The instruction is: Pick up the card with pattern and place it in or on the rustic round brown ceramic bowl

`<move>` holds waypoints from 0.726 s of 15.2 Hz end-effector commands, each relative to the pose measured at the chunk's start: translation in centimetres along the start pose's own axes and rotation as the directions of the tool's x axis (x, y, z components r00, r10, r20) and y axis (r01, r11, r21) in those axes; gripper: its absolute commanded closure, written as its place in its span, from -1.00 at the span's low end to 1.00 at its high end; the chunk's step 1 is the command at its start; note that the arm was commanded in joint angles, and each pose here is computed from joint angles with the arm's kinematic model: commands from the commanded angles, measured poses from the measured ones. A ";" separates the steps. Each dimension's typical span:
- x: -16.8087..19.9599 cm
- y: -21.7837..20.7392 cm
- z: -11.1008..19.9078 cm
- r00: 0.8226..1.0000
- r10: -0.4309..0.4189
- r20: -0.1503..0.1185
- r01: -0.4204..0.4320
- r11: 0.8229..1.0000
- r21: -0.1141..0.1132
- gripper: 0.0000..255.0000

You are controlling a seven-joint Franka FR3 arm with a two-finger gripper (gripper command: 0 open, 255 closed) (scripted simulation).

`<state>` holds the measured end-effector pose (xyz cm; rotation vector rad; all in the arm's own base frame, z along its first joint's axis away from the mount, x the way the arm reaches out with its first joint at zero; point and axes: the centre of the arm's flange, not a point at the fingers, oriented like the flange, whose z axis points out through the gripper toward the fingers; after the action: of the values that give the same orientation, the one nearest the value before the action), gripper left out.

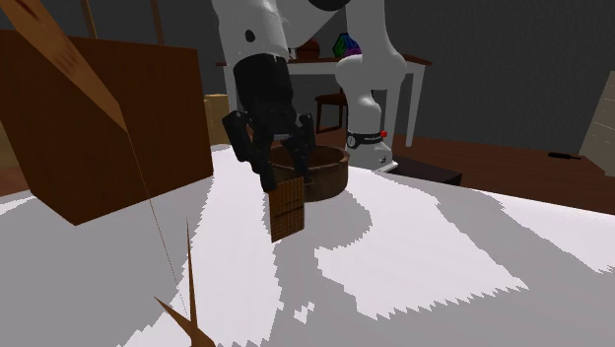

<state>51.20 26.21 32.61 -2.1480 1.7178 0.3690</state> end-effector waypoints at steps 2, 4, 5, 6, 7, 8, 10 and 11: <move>0.0 0.0 0.0 1.000 0.001 0.000 -0.001 1.000 0.000 1.00; 0.0 0.0 0.0 1.000 0.001 0.000 -0.001 1.000 0.000 1.00; 0.0 0.0 0.0 1.000 0.001 0.000 -0.001 1.000 0.000 1.00; 0.0 0.0 0.0 1.000 0.001 0.000 -0.001 1.000 0.000 1.00; 0.0 0.0 0.0 1.000 0.001 0.000 -0.001 1.000 0.000 1.00; -0.2 -0.1 -0.5 1.000 0.001 0.000 -0.001 1.000 0.000 1.00; -0.6 -0.2 -1.4 1.000 0.001 0.000 -0.001 1.000 0.000 1.00; -0.8 -0.3 -1.9 1.000 0.001 0.000 -0.001 1.000 0.000 1.00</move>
<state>51.14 26.24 34.06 -2.1476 1.7184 0.3687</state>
